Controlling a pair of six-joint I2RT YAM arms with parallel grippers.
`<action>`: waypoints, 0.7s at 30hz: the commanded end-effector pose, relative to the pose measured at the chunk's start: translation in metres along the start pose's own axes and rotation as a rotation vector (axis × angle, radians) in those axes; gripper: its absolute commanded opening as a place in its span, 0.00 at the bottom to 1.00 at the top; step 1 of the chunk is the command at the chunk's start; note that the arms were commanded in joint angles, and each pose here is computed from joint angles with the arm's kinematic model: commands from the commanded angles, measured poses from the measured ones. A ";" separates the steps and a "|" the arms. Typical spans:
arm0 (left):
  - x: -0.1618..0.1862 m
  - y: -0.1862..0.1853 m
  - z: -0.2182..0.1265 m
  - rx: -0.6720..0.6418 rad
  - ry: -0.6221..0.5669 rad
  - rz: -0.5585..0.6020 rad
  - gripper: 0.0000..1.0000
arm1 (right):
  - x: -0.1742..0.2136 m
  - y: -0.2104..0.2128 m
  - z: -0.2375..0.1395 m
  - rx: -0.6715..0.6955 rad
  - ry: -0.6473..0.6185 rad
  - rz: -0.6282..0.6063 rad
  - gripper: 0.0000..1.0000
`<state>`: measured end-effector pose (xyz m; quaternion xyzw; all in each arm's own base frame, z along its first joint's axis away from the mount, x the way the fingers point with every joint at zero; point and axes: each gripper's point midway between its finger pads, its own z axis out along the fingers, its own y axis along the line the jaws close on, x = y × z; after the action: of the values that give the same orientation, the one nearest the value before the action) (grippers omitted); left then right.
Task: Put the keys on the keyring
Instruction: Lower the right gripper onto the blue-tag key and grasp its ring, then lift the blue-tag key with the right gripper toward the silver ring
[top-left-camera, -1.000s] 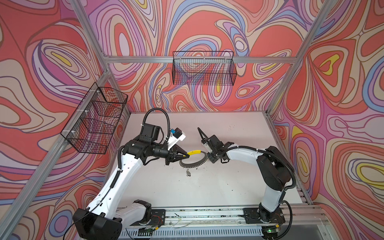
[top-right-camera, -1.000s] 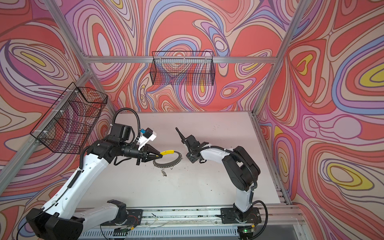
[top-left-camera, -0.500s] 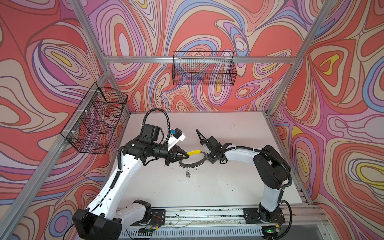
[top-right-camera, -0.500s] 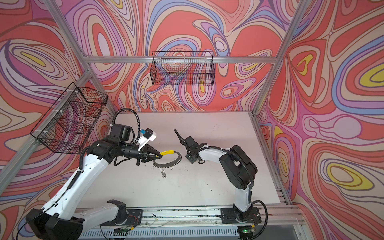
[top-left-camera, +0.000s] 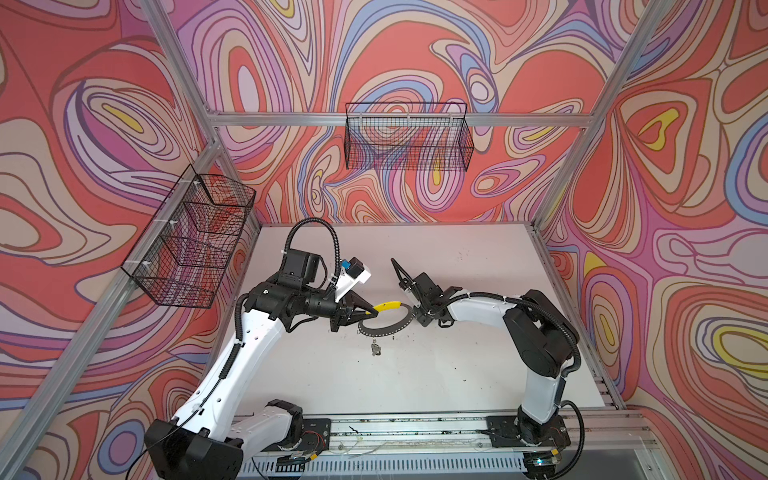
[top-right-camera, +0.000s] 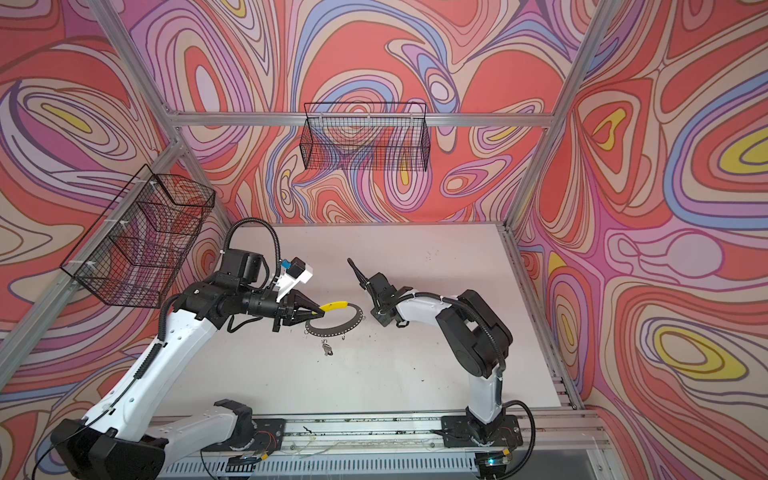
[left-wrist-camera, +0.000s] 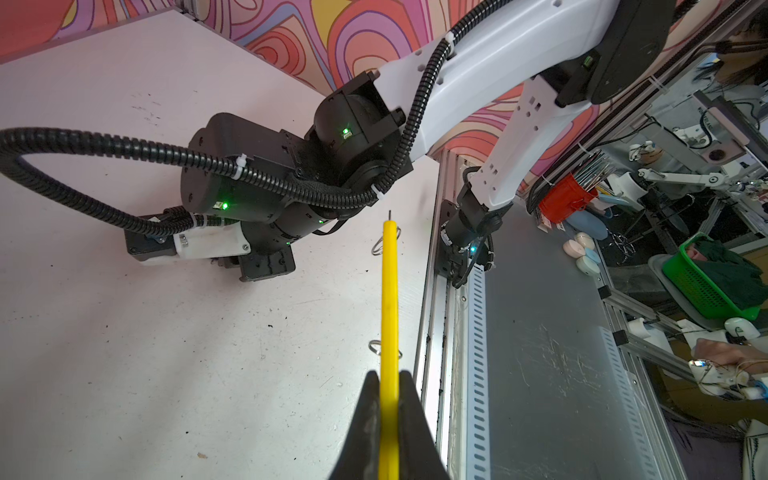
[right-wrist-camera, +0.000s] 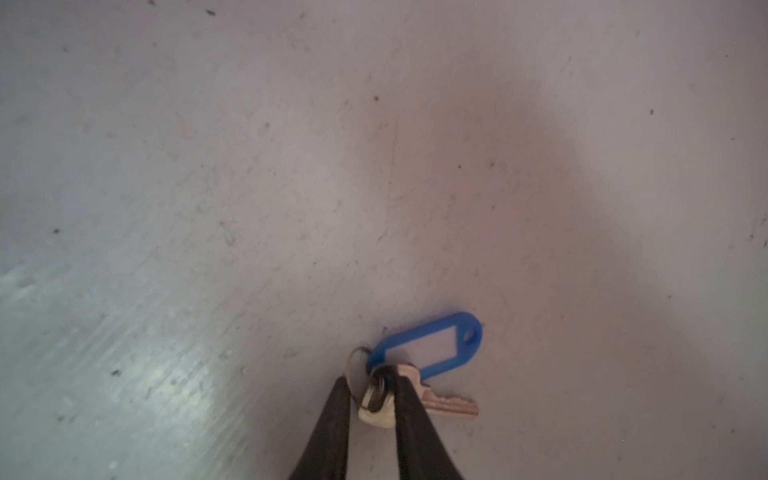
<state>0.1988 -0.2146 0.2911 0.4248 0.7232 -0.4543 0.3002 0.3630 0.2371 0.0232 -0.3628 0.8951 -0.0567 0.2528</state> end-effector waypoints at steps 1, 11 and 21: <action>-0.002 -0.004 -0.001 0.001 -0.016 0.025 0.00 | -0.005 0.001 0.006 0.015 -0.007 -0.019 0.12; -0.002 -0.004 -0.003 -0.013 -0.017 0.014 0.00 | -0.013 0.007 0.000 -0.044 -0.035 -0.001 0.00; -0.001 -0.005 -0.005 -0.033 -0.018 0.016 0.00 | -0.008 0.011 -0.019 -0.186 0.004 0.084 0.00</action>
<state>0.1982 -0.2115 0.2906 0.4150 0.7331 -0.4441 0.3050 0.3586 0.2474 0.0245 -0.3536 0.9067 0.0088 0.2299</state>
